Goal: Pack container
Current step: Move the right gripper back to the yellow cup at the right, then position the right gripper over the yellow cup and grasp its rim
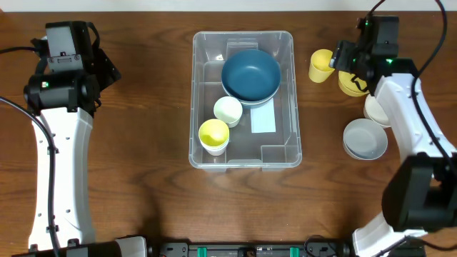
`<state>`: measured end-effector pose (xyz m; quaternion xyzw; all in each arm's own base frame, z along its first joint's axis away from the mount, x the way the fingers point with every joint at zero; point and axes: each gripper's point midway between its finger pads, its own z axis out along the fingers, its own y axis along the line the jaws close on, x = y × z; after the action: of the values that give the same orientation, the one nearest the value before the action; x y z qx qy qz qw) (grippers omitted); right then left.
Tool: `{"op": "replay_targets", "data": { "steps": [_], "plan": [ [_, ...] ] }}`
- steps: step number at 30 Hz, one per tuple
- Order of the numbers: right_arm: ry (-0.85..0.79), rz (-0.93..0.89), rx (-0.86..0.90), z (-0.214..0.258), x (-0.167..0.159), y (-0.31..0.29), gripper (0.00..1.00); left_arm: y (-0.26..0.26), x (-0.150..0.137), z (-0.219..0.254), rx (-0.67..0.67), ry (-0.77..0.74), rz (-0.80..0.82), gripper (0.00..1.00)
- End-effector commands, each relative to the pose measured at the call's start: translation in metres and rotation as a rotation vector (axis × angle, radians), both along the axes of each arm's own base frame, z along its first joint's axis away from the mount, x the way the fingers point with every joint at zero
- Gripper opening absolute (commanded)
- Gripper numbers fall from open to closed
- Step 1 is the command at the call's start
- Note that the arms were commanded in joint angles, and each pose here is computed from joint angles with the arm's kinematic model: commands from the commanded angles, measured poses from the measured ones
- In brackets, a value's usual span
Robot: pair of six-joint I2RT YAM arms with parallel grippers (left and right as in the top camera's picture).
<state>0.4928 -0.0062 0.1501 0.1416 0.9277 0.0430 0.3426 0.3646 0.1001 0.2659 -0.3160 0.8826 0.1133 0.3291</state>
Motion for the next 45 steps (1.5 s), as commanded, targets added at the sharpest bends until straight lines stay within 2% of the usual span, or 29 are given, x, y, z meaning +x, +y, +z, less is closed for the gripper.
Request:
{"op": "replay_targets", "data": {
  "steps": [1, 9, 17, 28, 33, 37, 45],
  "plan": [
    [0.026, -0.088, 0.086, -0.021, 0.008, -0.005, 0.70, 0.005, -0.001, 0.007, 0.015, -0.016, 0.020, 0.98],
    [0.101, -0.185, 0.153, -0.067, 0.012, -0.021, 0.71, 0.005, -0.001, 0.008, 0.015, -0.016, 0.020, 0.98],
    [0.118, -0.180, 0.170, -0.079, 0.014, -0.022, 0.72, 0.005, -0.001, 0.008, 0.015, -0.016, 0.020, 0.98],
    [0.133, -0.151, 0.203, -0.093, 0.017, -0.013, 0.72, 0.005, -0.001, 0.008, 0.015, -0.016, 0.020, 0.98],
    [0.121, -0.044, 0.220, -0.099, 0.024, 0.004, 0.70, 0.005, -0.001, 0.008, 0.015, -0.016, 0.020, 0.98],
    [0.106, 0.002, 0.194, -0.098, 0.027, 0.010, 0.66, 0.005, -0.001, 0.008, 0.015, -0.016, 0.020, 0.98],
    [0.106, 0.032, 0.168, -0.098, 0.026, 0.010, 0.51, 0.005, -0.001, 0.008, 0.015, -0.016, 0.020, 0.98]
  ]
}}
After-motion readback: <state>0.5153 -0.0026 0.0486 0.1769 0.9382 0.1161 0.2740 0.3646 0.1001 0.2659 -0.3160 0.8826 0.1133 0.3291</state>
